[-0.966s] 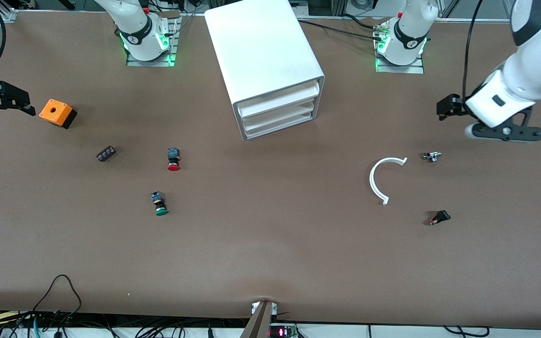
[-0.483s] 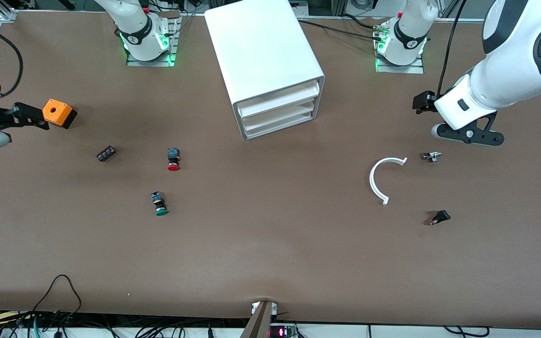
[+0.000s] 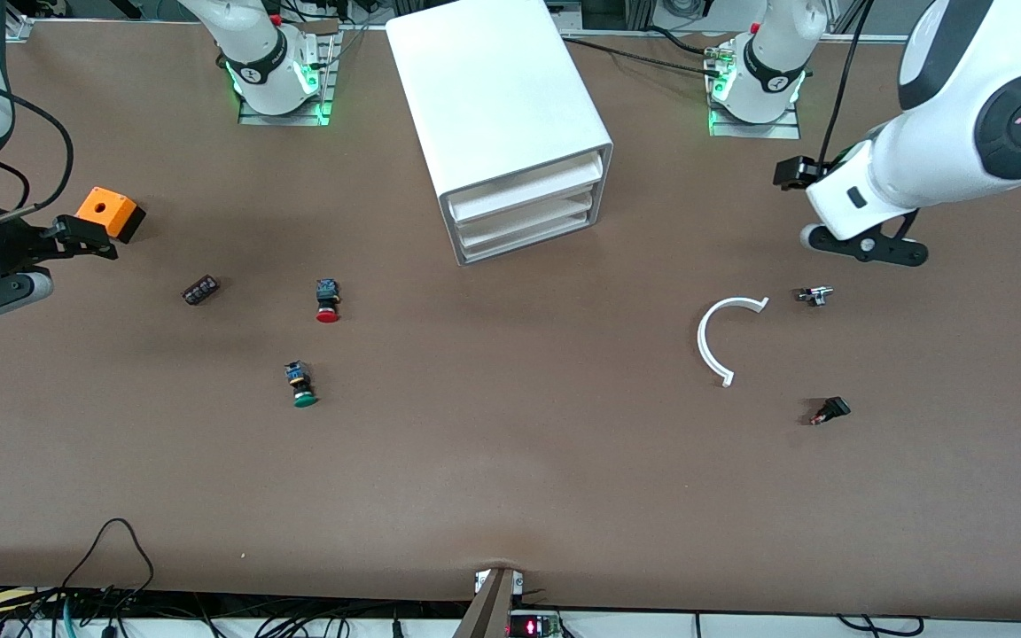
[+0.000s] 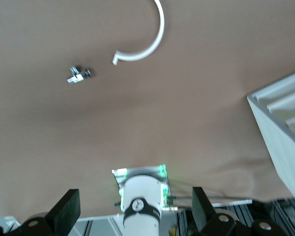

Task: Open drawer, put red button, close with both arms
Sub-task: 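Grip the drawer front with the left gripper while the right gripper descends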

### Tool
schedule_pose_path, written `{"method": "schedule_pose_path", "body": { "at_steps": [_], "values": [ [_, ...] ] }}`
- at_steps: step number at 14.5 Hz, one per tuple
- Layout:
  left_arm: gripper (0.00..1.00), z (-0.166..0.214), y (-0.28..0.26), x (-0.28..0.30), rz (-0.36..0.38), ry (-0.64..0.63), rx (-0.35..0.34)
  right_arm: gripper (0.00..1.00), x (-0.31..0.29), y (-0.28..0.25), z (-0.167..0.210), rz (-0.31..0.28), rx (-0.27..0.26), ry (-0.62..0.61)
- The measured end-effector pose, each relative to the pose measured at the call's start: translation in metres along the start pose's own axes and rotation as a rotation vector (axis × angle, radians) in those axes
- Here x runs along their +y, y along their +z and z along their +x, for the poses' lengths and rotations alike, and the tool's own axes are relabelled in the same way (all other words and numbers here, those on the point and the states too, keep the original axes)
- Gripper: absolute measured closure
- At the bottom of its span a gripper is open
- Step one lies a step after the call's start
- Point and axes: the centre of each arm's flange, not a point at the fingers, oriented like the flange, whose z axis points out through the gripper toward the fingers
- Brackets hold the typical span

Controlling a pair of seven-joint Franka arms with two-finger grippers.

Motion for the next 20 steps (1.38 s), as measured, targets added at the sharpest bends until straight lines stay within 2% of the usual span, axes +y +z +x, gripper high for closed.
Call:
{"method": "schedule_pose_path", "body": {
  "at_steps": [5,8,11,13,15,18,20],
  "values": [
    [0.0,0.028,0.031,0.036,-0.209,0.087,-0.107,0.0,0.007,0.022,0.024,0.012,0.058,0.003],
    [0.0,0.059,0.057,0.047,-0.35,0.144,-0.15,0.0,0.009,0.034,0.039,0.01,0.088,0.0],
    [0.0,0.09,0.08,0.06,-0.476,0.168,-0.162,0.0,-0.018,0.041,0.059,-0.005,0.109,-0.042],
    [0.0,0.098,0.088,0.065,-0.516,0.176,-0.178,0.0,-0.033,0.048,0.068,-0.006,0.107,-0.023],
    [0.0,0.108,0.094,0.065,-0.527,0.2,-0.153,0.0,-0.039,0.062,0.075,-0.001,0.094,0.008],
    [0.0,0.135,0.11,0.067,-0.567,0.326,-0.051,0.0,-0.06,0.087,0.086,0.003,0.074,0.017],
    [0.0,0.145,0.119,0.072,-0.596,0.365,-0.032,0.0,-0.09,0.106,0.096,0.0,0.072,0.036]
  ]
}}
